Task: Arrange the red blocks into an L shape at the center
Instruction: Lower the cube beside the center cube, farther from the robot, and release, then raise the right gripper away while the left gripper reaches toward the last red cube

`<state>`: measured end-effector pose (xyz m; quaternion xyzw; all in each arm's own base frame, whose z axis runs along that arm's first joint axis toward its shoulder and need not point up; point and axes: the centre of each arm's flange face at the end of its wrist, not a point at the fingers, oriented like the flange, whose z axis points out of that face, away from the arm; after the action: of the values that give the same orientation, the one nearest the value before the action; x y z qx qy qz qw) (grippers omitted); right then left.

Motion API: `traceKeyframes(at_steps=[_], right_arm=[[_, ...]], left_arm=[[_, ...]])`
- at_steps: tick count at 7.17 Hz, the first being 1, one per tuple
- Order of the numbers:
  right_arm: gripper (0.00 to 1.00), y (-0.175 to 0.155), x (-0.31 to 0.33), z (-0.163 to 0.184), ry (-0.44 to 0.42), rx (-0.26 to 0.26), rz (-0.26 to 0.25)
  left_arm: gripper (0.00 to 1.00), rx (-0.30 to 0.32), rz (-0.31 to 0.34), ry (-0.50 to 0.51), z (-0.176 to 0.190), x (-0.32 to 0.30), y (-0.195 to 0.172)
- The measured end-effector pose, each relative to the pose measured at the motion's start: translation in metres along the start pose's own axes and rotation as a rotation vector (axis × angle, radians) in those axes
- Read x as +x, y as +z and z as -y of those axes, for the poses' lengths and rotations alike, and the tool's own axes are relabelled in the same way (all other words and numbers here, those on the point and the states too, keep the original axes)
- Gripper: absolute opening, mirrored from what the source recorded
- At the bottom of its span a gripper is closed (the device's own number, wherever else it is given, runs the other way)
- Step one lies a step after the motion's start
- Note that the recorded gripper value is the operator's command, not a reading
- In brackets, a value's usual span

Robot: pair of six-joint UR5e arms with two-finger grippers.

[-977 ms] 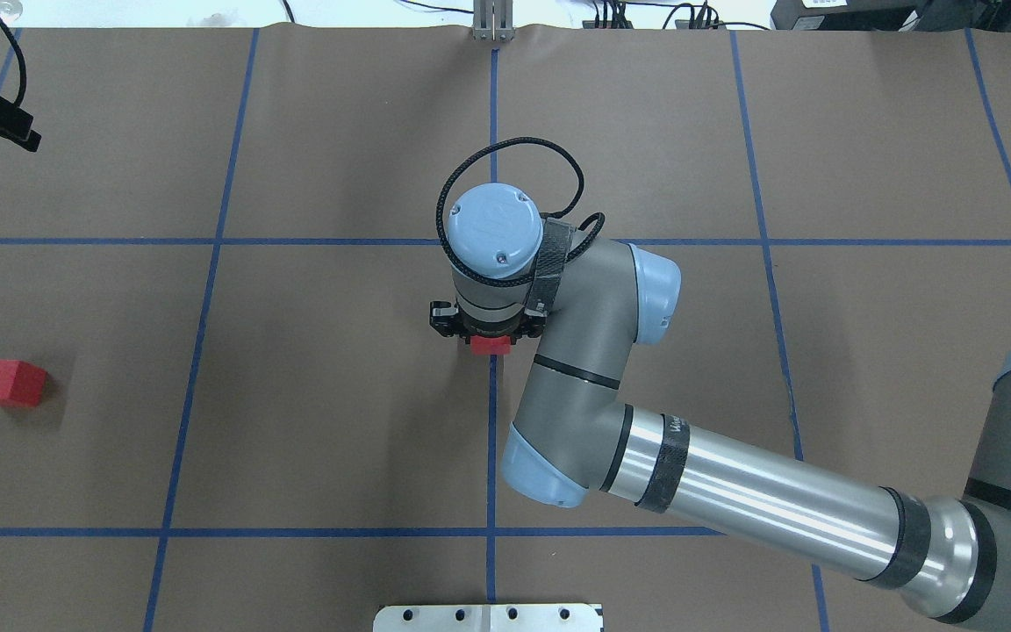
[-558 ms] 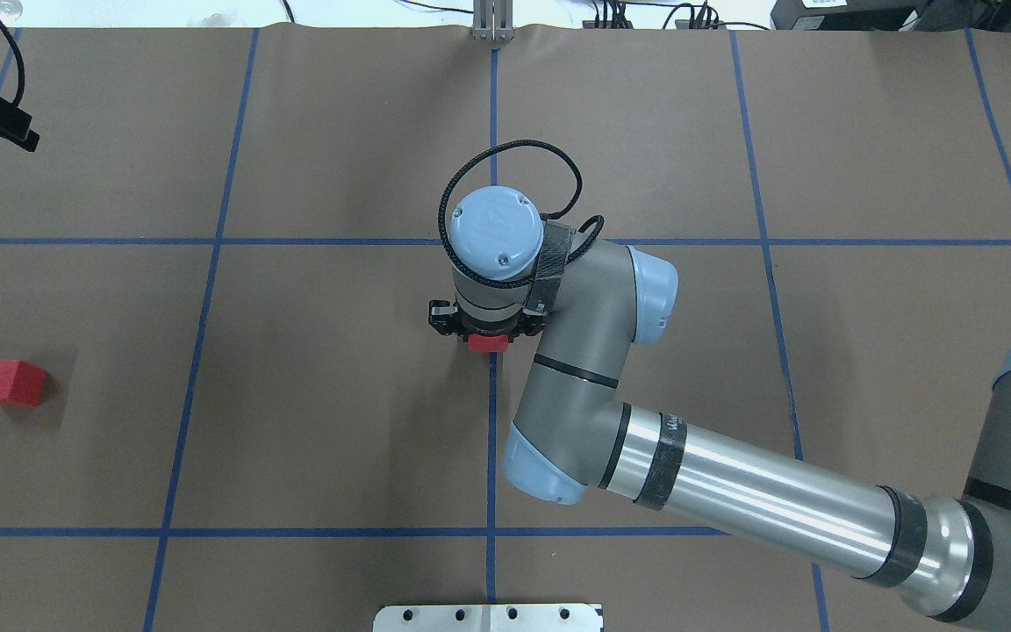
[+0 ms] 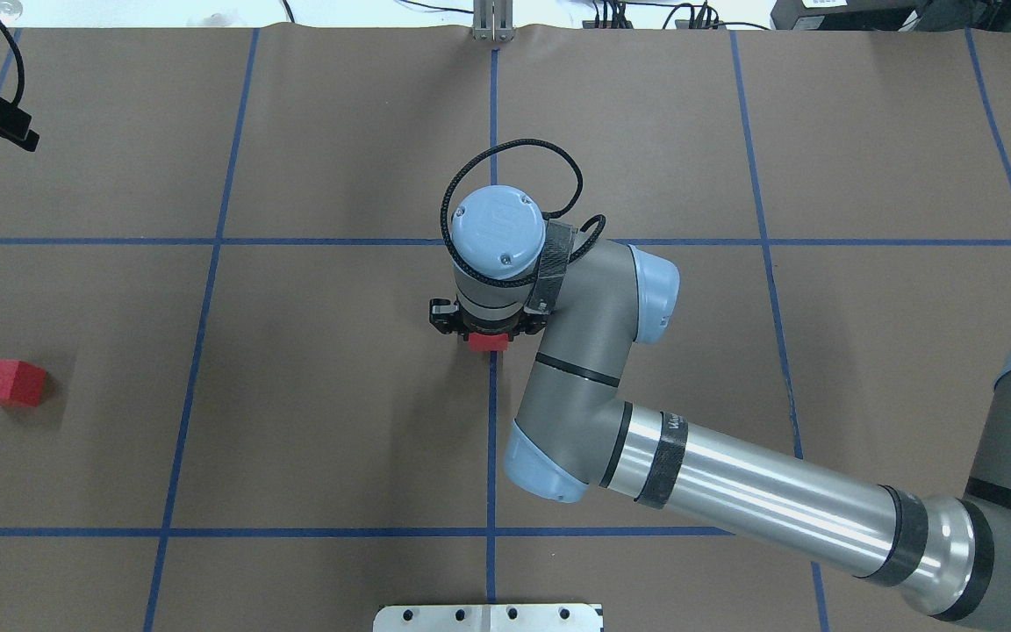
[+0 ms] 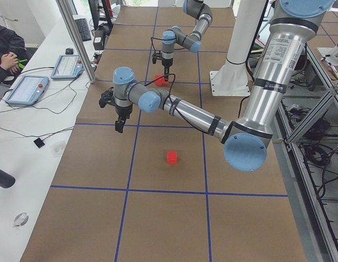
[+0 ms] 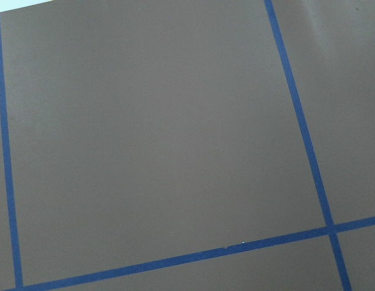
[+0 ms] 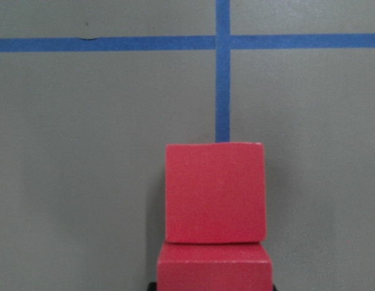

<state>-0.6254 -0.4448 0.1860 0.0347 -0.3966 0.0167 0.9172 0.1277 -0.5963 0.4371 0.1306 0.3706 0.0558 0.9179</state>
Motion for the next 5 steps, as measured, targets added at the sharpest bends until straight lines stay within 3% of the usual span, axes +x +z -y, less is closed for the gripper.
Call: traceKeyframes(at_steps=[5], right_arm=[[0.98,-0.0024,0.0025,0.006,0.004,0.019,-0.002]], left_arm=[[1.0,-0.005,0.003,-0.007,-0.0001,-0.0039,0.0029]])
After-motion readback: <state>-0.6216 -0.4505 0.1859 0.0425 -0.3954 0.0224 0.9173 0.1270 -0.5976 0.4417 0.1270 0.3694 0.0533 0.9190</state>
